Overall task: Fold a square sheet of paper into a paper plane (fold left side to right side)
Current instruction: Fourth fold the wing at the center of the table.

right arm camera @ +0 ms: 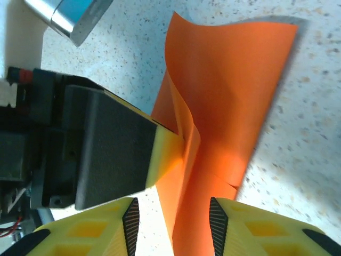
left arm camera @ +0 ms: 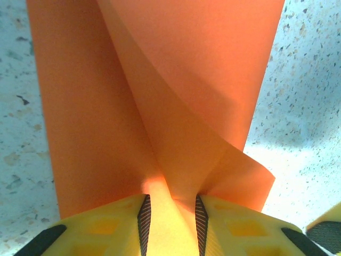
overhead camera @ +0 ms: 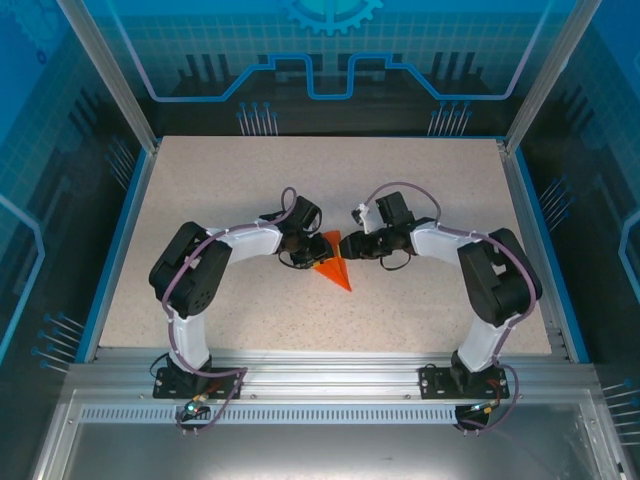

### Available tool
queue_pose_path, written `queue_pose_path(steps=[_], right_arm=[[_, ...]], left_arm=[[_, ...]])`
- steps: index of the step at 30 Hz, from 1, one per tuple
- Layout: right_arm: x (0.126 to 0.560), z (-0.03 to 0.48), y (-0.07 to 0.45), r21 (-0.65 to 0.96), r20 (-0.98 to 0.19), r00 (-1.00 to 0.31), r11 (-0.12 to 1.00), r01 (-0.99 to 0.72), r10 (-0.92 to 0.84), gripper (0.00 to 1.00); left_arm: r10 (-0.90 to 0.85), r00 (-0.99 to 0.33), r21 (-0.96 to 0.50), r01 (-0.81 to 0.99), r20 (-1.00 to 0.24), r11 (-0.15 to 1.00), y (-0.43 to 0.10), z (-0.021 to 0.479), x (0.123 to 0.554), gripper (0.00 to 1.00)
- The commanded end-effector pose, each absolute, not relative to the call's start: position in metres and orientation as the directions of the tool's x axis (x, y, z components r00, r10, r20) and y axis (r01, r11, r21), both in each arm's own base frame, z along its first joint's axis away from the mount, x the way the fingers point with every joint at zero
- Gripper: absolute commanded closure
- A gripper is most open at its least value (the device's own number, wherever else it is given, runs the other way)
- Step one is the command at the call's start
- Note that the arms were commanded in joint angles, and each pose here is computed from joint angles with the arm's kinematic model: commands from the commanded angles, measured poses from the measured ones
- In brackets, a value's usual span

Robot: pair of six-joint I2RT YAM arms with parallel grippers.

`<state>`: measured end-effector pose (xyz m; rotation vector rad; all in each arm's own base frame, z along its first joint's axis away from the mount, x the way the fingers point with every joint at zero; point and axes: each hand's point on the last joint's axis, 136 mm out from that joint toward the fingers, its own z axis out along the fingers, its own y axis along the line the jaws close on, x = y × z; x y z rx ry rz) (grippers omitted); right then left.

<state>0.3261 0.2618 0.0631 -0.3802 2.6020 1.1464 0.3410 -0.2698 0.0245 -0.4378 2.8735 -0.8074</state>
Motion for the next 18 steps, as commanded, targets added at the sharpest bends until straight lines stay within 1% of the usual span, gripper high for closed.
queue_pose_path(steps=[1, 4, 8, 18], right_arm=[[0.334, 0.067, 0.270, 0.733, -0.316, -0.943, 0.604, -0.313, -0.105, 0.62], [0.334, 0.057, 0.268, 0.726, -0.297, -0.950, 0.623, -0.292, -0.099, 0.65], [0.336, 0.052, 0.268, 0.736, -0.282, -0.955, 0.618, -0.276, -0.091, 0.67], [0.335, 0.045, 0.273, 0.757, -0.253, -0.962, 0.600, -0.260, -0.099, 0.68]], left_arm=[[-0.291, -0.956, -0.524, -0.227, -0.042, 0.821, -0.270, 0.027, 0.336, 0.67], [-0.290, -0.956, -0.526, -0.226, -0.041, 0.820, -0.271, 0.027, 0.336, 0.69], [-0.290, -0.956, -0.525, -0.226, -0.042, 0.821, -0.270, 0.026, 0.337, 0.72], [-0.289, -0.957, -0.522, -0.228, -0.037, 0.822, -0.271, 0.025, 0.337, 0.72]])
